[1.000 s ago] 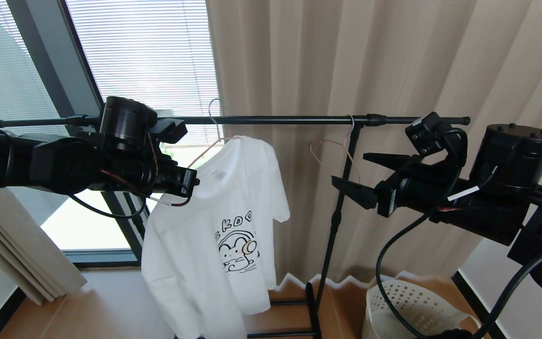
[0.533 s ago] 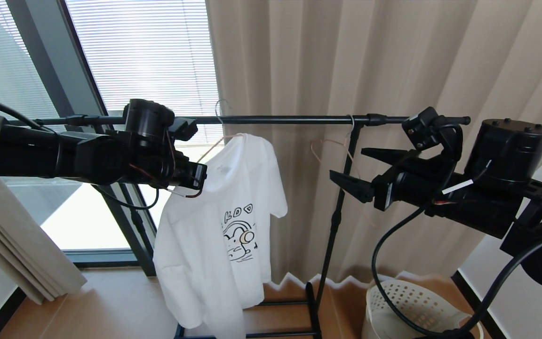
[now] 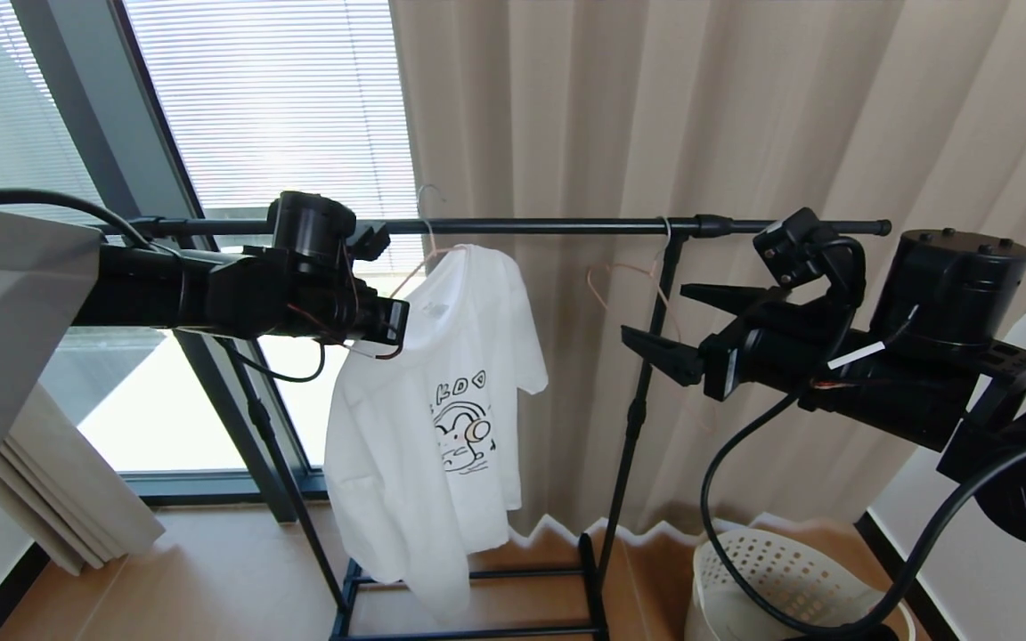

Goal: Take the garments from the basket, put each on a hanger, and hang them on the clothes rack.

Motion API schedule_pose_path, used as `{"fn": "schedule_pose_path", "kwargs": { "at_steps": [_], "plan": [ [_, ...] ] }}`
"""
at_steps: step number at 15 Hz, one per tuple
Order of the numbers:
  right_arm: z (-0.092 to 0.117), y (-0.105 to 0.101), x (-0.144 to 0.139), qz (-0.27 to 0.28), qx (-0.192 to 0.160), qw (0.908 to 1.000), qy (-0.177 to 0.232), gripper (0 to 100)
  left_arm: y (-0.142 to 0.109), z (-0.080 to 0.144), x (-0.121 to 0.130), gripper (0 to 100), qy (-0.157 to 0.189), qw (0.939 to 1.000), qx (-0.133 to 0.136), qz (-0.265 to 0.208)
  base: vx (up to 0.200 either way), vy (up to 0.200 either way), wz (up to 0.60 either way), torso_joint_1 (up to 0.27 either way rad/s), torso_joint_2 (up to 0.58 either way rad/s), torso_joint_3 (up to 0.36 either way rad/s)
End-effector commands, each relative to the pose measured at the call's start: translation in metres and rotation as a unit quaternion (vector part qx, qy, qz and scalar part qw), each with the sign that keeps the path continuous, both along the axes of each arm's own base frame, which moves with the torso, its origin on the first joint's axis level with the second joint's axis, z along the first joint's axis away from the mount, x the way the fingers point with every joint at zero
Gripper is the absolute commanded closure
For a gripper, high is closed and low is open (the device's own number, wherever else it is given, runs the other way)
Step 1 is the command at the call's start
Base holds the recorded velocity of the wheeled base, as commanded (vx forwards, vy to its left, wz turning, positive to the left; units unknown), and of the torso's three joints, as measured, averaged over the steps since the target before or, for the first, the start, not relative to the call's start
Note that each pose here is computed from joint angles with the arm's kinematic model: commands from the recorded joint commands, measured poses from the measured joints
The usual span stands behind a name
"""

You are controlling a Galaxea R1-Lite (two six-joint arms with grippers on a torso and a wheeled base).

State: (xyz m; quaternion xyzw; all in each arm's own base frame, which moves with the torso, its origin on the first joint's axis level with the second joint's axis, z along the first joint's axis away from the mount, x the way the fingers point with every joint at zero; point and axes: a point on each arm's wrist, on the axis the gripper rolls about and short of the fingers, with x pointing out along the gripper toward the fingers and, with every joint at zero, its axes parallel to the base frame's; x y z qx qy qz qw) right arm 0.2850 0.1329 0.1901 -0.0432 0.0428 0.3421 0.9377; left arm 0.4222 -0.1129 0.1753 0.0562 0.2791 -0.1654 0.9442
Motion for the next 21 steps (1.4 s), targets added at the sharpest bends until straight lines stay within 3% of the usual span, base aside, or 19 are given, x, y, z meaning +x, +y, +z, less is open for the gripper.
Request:
{"fn": "schedule_pose_path", "kwargs": {
  "at_steps": [1,5,21],
  "plan": [
    [-0.002,0.001,0.001,0.001,-0.001,1.0,0.003,0,-0.002,-0.008,0.009,100,0.003,1.0,0.001,0.0,0.0,0.0,0.0,0.0,0.0,0.0],
    [-0.003,0.001,0.001,0.001,-0.001,1.0,0.004,0,-0.006,-0.017,0.012,100,0.013,0.9999,0.0,-0.001,0.0,0.0,0.0,0.0,0.0,0.0],
    [-0.003,0.001,0.001,0.001,-0.001,1.0,0.004,0,-0.009,-0.019,0.01,100,0.017,0.9998,0.002,-0.005,0.0,0.0,0.0,0.0,0.0,0.0]
  ]
}}
